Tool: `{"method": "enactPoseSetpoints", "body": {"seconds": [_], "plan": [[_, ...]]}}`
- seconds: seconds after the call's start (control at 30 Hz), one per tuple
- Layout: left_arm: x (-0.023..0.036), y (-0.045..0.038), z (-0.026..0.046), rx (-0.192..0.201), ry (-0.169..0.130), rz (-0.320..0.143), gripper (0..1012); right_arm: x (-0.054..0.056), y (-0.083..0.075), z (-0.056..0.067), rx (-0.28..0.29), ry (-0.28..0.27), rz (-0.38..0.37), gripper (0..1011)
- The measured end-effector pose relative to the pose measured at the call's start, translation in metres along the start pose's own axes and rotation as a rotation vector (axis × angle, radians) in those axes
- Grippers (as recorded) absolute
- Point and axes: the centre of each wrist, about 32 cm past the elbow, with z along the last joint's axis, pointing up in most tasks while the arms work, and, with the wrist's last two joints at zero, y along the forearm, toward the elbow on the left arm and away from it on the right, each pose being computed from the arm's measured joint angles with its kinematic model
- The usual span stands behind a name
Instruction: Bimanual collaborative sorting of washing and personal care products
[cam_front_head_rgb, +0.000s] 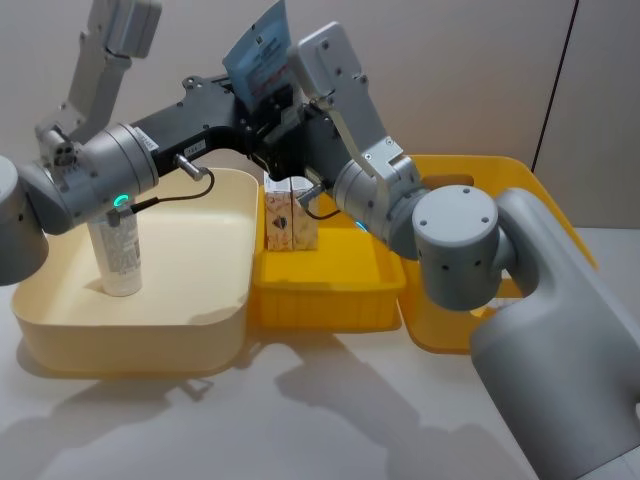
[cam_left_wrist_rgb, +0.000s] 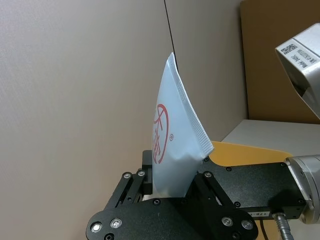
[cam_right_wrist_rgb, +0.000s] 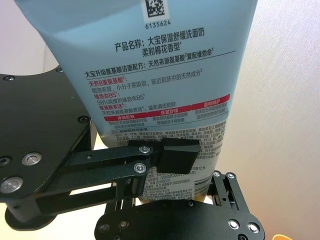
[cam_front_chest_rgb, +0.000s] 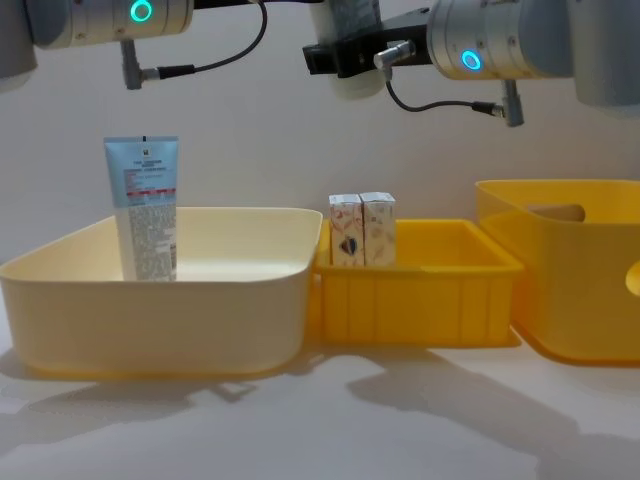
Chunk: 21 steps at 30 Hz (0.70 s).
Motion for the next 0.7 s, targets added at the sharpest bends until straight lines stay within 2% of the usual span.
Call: {"method": "enactPoseSetpoints", "body": {"seconds": [0.13,0.17,0.23,0.4,0.5,0.53,0.7], "plan": [[0.0,0.0001,0.0,0.001,0.0,0.0,338,0.0,0.0,0.0001,0.001,0.0,0.0,647],[0.0,0.0001,-0.0002,0.002,0.0,0.0,391,0.0001,0.0,0.0002,0.001,0.0,0.0,647],[0.0,0.0,-0.0002,0.002,0.0,0.0,405,0.0001,-0.0001,0.0002,0.002,0.0,0.0,647],[-0.0001,0.0,-0.0002,0.002,0.0,-0.001,597,0.0,0.0,0.0003,0.002,0.0,0.0,647],[-0.0001,-0.0001,-0.0001,0.002,0.0,-0.001,664,0.0,0.0,0.0004,0.002,0.0,0.0,647],[-0.0001,-0.0001,-0.0001,0.002,0.0,-0.001,726,0.0004,-0.0002,0.0006,0.003,0.0,-0.001,647],[-0.0001,-0.0001,0.0,0.002,0.0,0.0,859,0.0021,-0.0013,0.0005,0.003,-0.001,-0.002,647]]}}
